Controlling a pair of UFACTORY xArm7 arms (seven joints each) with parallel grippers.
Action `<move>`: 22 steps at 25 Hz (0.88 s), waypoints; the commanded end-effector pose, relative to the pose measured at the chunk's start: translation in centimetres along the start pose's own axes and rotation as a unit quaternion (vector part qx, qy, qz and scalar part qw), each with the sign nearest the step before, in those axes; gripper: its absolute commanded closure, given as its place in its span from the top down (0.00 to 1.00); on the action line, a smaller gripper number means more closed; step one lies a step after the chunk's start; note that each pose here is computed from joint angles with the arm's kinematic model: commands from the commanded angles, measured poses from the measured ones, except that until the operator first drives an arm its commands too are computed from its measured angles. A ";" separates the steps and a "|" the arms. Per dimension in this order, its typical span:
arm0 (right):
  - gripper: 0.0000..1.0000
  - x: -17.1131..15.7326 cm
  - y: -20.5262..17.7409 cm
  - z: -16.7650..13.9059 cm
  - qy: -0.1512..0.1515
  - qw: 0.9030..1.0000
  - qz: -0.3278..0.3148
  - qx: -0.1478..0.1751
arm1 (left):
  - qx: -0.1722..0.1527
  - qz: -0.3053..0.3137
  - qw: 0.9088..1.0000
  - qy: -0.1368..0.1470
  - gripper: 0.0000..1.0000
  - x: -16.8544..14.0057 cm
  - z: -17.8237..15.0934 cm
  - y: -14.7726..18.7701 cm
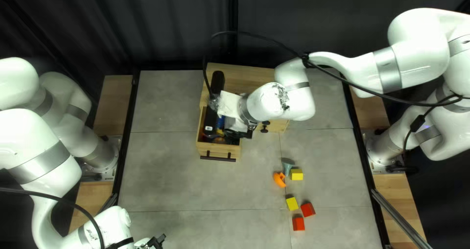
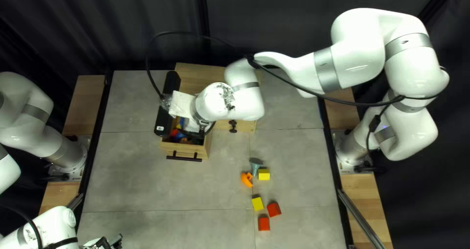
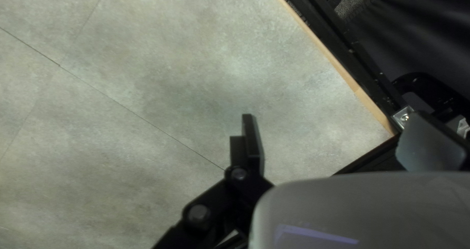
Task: Open drawers and place objects into drawer and close
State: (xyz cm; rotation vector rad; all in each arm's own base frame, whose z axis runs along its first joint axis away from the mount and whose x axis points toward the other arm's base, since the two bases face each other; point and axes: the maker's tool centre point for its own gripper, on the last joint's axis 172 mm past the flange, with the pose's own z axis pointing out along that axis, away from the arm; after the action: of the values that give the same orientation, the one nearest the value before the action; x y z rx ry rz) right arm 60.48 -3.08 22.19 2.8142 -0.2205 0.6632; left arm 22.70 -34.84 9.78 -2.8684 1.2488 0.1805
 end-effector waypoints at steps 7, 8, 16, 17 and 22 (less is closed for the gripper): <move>1.00 -11.6 -10.4 -4.3 -0.114 0.989 0.093 -0.019 | 0.000 0.000 1.000 0.000 1.00 0.0 0.0 0.0; 1.00 -13.5 -11.5 -4.4 -0.134 0.985 0.111 -0.023 | 0.000 0.000 1.000 0.000 1.00 0.0 0.0 0.0; 1.00 -20.5 -13.0 -4.4 -0.193 0.966 0.167 -0.047 | 0.000 0.000 1.000 0.000 1.00 0.0 0.0 0.0; 1.00 -21.2 -13.0 -4.2 -0.197 0.964 0.172 -0.048 | 0.000 0.000 1.000 0.000 1.00 0.0 0.0 0.0; 1.00 -24.6 -12.7 -3.2 -0.212 0.955 0.200 -0.047 | 0.000 0.000 1.000 0.000 1.00 0.0 0.0 0.0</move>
State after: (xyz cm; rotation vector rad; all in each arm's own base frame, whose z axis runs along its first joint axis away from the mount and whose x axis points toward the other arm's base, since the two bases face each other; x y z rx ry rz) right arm 40.91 12.19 11.90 2.8013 -0.8496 0.1082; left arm 22.70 -34.84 9.78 -2.8684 1.2488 0.1805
